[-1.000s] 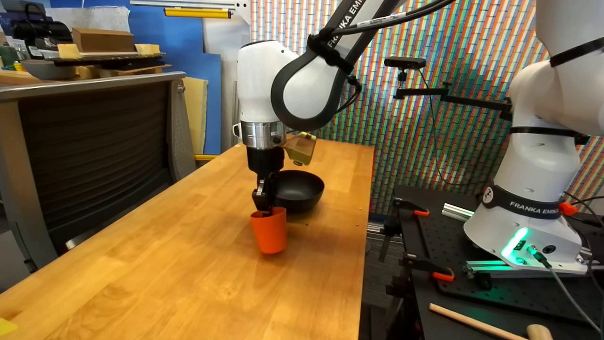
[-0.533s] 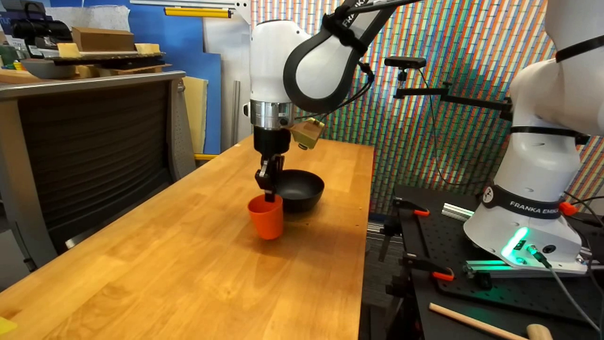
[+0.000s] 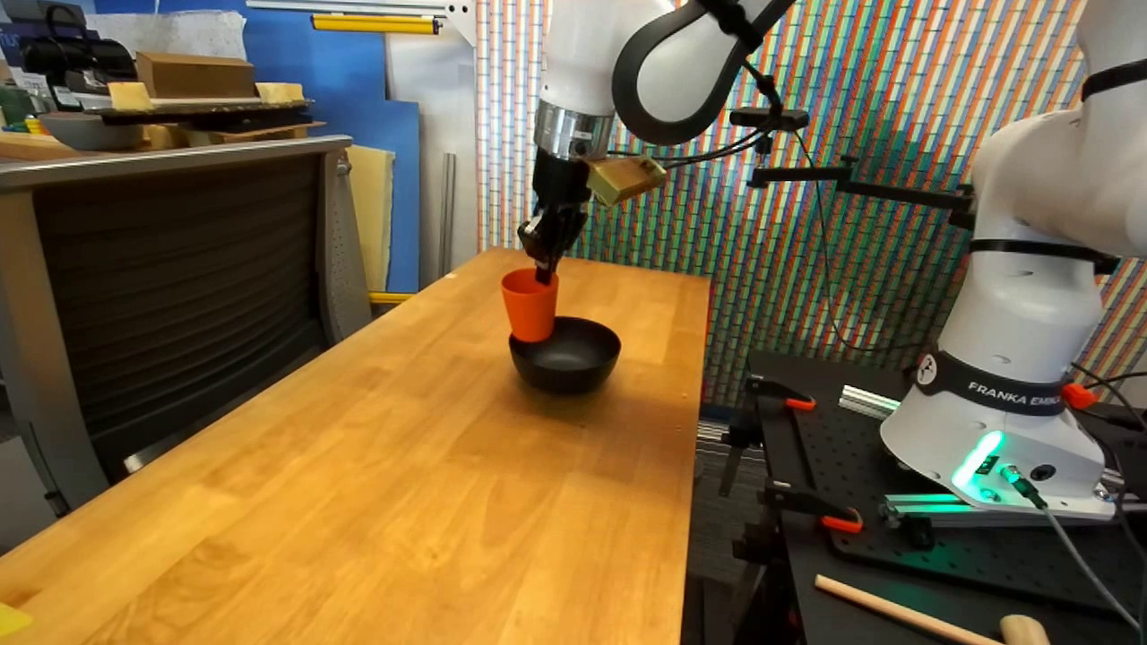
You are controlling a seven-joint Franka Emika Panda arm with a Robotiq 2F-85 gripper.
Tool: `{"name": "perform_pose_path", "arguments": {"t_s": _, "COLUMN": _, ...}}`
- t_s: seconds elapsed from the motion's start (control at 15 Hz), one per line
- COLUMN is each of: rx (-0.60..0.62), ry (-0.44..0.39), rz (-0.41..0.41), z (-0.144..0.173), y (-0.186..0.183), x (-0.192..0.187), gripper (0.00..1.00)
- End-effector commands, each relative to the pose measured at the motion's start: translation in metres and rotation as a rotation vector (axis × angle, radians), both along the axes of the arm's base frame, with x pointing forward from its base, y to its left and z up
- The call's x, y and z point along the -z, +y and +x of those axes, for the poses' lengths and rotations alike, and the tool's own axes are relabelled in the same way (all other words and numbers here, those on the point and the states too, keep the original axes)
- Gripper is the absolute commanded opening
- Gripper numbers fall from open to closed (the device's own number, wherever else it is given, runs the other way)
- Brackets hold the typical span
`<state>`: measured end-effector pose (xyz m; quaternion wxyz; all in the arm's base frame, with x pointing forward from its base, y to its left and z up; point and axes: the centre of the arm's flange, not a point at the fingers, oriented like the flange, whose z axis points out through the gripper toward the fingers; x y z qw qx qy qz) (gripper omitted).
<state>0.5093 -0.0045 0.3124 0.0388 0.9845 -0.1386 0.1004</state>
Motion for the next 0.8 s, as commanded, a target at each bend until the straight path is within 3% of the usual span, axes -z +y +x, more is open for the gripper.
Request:
{"name": "perform_pose_path", "arguments": {"t_s": 0.0, "rx": 0.163, "ry": -0.026, "rz": -0.035, "z": -0.018, "y": -0.026, "x": 0.004, "gripper": 0.01}}
{"name": "perform_pose_path", "arguments": {"t_s": 0.4, "rx": 0.192, "ry": -0.015, "rz": 0.036, "z": 0.005, "y": -0.054, "x": 0.062, "gripper": 0.01}}
{"name": "perform_pose_path", "arguments": {"t_s": 0.73, "rx": 0.206, "ry": -0.024, "rz": 0.087, "z": 0.01, "y": -0.062, "x": 0.085, "gripper": 0.01}}
